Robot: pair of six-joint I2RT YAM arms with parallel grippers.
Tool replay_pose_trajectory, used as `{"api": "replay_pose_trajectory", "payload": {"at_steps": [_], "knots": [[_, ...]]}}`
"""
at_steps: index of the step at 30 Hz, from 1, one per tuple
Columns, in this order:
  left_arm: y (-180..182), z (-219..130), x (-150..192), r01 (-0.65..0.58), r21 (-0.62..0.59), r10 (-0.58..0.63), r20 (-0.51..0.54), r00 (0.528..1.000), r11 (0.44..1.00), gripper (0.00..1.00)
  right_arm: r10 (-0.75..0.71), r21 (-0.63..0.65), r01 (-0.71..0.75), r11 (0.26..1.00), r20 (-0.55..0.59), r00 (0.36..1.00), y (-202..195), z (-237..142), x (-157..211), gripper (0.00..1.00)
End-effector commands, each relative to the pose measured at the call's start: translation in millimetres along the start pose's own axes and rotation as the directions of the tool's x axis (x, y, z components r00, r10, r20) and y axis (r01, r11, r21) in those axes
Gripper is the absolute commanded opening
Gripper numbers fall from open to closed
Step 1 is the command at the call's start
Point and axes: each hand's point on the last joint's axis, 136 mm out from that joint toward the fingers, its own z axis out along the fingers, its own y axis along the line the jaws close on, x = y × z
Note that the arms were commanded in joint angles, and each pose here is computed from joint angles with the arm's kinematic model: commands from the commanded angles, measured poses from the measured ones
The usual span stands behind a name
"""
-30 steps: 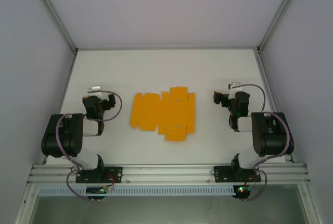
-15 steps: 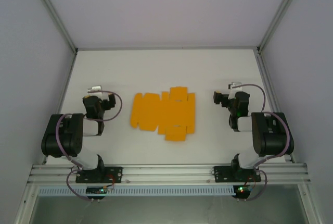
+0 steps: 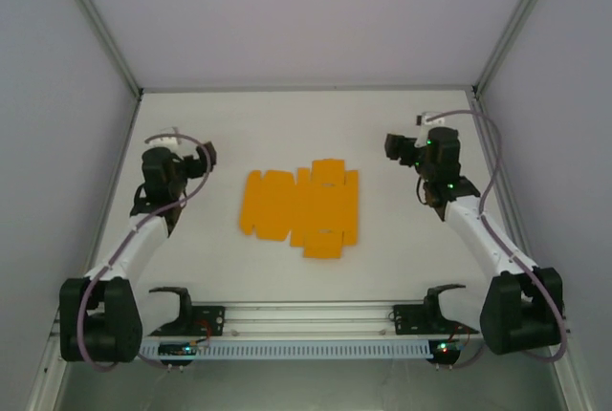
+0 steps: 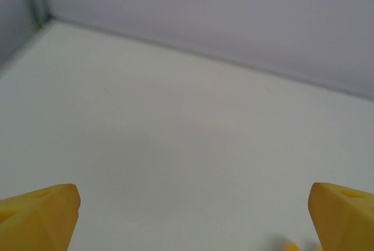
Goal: Assemble paper box
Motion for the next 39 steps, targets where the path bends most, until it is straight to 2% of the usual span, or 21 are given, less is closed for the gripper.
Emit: {"api": "replay_pose_trajectory", "payload": {"at_steps": [1, 5, 9, 13, 16, 22, 29, 33, 36, 38, 39], "knots": [[-15.8, -8.1, 64.8, 0.077, 0.026, -0.067, -0.264, 0.962, 0.997, 0.99, 0.109, -0.039, -0.128, 0.991, -0.311, 0.944, 34.1, -8.5, 74.6, 0.71], [-26.8, -8.9, 91.1, 0.080, 0.051, -0.056, -0.370, 0.927, 0.995, 1.00, 0.114, -0.197, -0.222, 0.955, -0.445, 0.888, 94.7, -3.7, 108.4, 0.54], [-33.9, -5.7, 105.8, 0.110, 0.085, -0.063, -0.429, 0.901, 0.990, 0.99, 0.061, -0.227, -0.202, 0.953, -0.510, 0.858, 119.3, 6.2, 134.4, 0.49], [-37.9, -4.5, 123.7, 0.135, 0.104, -0.066, -0.498, 0.865, 0.985, 0.99, 0.034, -0.193, -0.180, 0.965, -0.585, 0.810, 118.3, 15.5, 163.0, 0.43], [-48.8, -6.4, 140.2, 0.191, 0.155, -0.073, -0.560, 0.825, 0.969, 0.99, 0.045, -0.130, -0.173, 0.976, -0.658, 0.751, 106.4, 19.3, 196.2, 0.37], [-78.1, -13.8, 151.2, 0.310, 0.297, -0.069, -0.613, 0.787, 0.903, 0.99, 0.024, -0.081, -0.124, 0.989, -0.736, 0.677, 84.7, 29.9, 249.8, 0.35], [-84.3, -10.2, 165.2, 0.333, 0.331, -0.038, -0.657, 0.753, 0.883, 1.00, -0.003, -0.116, -0.121, 0.986, -0.735, 0.678, 83.3, 37.4, 265.2, 0.33], [-103.0, -6.7, 161.2, 0.392, 0.408, -0.019, -0.673, 0.739, 0.824, 0.91, -0.069, -0.164, -0.077, 0.983, -0.733, 0.677, 81.8, 39.3, 268.8, 0.33], [-107.6, 0.2, 157.9, 0.400, 0.430, -0.015, -0.666, 0.746, 0.809, 0.88, -0.103, -0.171, -0.036, 0.985, -0.732, 0.673, 77.3, 40.6, 268.7, 0.33], [-111.3, 3.3, 157.5, 0.407, 0.444, -0.003, -0.673, 0.740, 0.798, 0.80, -0.119, -0.184, -0.025, 0.983, -0.727, 0.676, 77.5, 41.9, 267.7, 0.33], [-113.6, 4.7, 157.3, 0.419, 0.448, -0.003, -0.680, 0.733, 0.790, 0.72, -0.128, -0.192, -0.020, 0.981, -0.725, 0.677, 78.1, 42.6, 266.5, 0.33]]}}
